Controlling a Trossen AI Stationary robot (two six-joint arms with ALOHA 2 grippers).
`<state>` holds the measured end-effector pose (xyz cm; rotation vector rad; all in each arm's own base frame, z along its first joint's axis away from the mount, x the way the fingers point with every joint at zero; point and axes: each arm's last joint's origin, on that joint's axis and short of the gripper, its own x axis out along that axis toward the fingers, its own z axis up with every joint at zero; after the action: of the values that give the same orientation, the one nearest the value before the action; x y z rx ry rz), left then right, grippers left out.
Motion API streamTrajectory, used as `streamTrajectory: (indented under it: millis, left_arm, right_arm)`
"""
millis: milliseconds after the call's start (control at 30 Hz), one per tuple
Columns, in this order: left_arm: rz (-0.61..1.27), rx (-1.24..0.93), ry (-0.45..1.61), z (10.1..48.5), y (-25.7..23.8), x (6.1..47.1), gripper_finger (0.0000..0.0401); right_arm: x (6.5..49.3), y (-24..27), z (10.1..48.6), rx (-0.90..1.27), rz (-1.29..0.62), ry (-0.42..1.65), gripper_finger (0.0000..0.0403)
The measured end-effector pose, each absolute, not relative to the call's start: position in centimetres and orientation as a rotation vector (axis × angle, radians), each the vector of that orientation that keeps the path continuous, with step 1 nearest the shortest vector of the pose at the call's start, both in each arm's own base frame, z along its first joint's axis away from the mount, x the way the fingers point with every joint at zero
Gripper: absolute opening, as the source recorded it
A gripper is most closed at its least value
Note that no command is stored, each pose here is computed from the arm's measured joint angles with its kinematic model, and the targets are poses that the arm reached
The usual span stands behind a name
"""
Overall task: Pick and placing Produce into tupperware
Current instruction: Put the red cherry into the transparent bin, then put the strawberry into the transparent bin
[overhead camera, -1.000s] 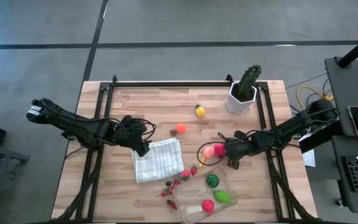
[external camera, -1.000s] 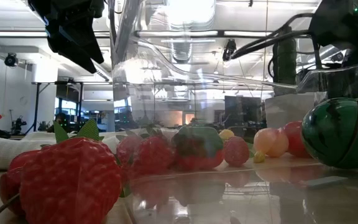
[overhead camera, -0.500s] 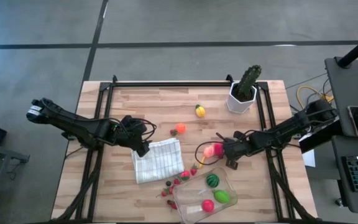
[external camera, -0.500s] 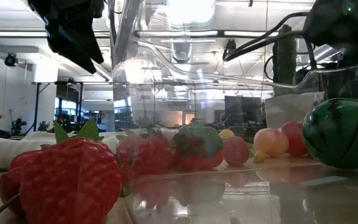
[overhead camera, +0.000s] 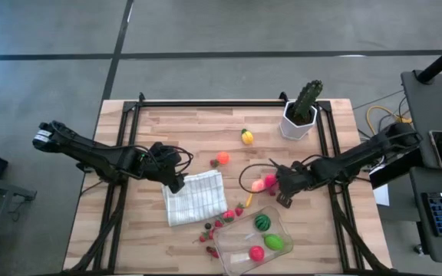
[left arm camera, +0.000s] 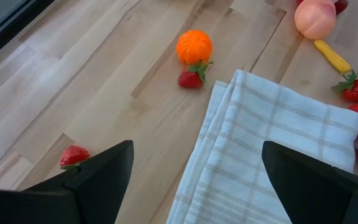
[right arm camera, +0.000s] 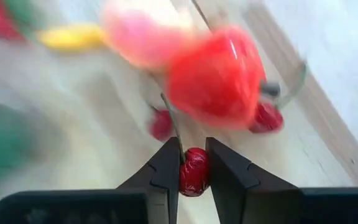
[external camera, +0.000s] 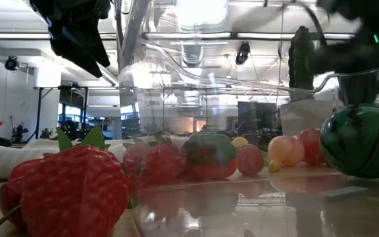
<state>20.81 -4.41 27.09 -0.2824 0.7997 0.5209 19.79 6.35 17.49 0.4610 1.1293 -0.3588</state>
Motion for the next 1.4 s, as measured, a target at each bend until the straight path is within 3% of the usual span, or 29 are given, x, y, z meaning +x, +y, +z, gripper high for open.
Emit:
streamTrajectory:
  millis: [200, 333, 500, 667, 933, 1067, 1233, 1400]
  left_arm:
    - [0.521, -0.284, 0.795, 27.1, -4.4, 20.8, 0.0341]
    - [0.521, -0.284, 0.794, 27.1, -4.4, 20.8, 0.0341]
    - [0.521, -0.29, 0.788, 27.2, -4.4, 20.9, 0.0341]
    - [0.517, -0.302, 0.773, 27.2, -4.5, 21.0, 0.0341]
    - [0.494, -0.315, 0.789, 27.2, -4.5, 21.0, 0.0341]
    - [0.501, -0.38, 0.794, 27.1, -4.5, 21.0, 0.0341]
    - [0.667, -0.587, 0.774, 26.9, -3.4, 20.7, 0.0341]
    - [0.89, -0.645, 0.815, 26.5, 0.1, 20.0, 0.0341]
  right_arm:
    - [21.5, 7.0, 23.8, 0.534, -0.285, 0.98, 0.0064]
    - [22.9, 7.9, 27.0, 0.549, -0.1, 0.96, 0.0064]
    - [24.4, 10.7, 27.1, 0.611, 0.123, 1.138, 0.0072]
    - [25.3, 13.8, 25.2, 0.551, 0.172, 1.258, 0.0096]
    - [26.2, 15.7, 24.1, 0.53, 0.145, 1.318, 0.0172]
    - [25.3, 15.0, 25.3, 0.456, 0.002, 1.296, 0.0208]
    - [23.1, 13.2, 27.4, 0.377, -0.302, 1.23, 0.0232]
    - [21.7, 12.1, 28.9, 0.436, -0.393, 1.137, 0.0241]
